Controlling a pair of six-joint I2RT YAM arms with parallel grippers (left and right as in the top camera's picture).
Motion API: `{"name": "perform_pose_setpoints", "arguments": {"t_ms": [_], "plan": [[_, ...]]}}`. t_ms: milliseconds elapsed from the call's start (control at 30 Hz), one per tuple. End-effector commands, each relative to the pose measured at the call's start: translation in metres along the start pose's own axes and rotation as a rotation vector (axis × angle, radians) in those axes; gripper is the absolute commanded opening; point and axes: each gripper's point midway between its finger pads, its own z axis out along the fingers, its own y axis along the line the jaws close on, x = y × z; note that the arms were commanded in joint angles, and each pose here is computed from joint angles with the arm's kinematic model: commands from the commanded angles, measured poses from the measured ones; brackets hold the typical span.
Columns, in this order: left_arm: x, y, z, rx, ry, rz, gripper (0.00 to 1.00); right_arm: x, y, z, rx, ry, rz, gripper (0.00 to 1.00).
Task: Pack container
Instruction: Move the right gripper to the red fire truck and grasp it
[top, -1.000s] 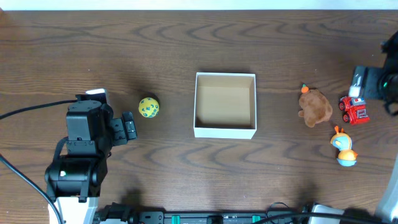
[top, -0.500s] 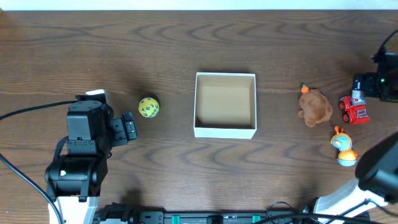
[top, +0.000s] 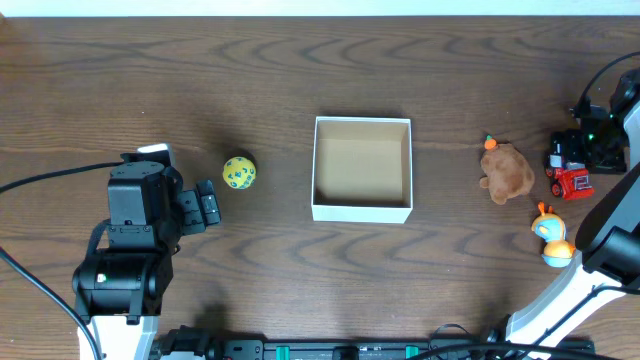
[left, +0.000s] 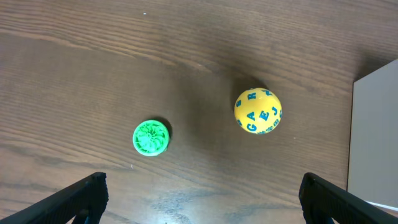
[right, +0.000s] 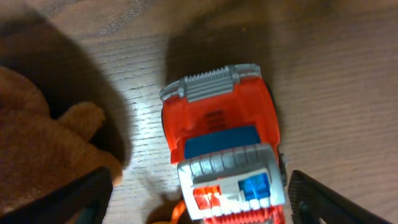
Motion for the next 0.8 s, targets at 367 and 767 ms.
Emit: {"name": "perform_pose_setpoints", "arguments": {"t_ms": [367, 767], "plan": [[-0.006, 0.002, -0.004, -0.008, -0.017, -0.029, 0.98, -0.005, -0.006, 0.002, 0.001, -0.015, 0.033, 0.33], [-0.006, 0.002, -0.003, -0.008, -0.016, -0.028, 0.98, -0.009, -0.006, -0.016, 0.011, -0.057, 0.130, 0.01]]}}
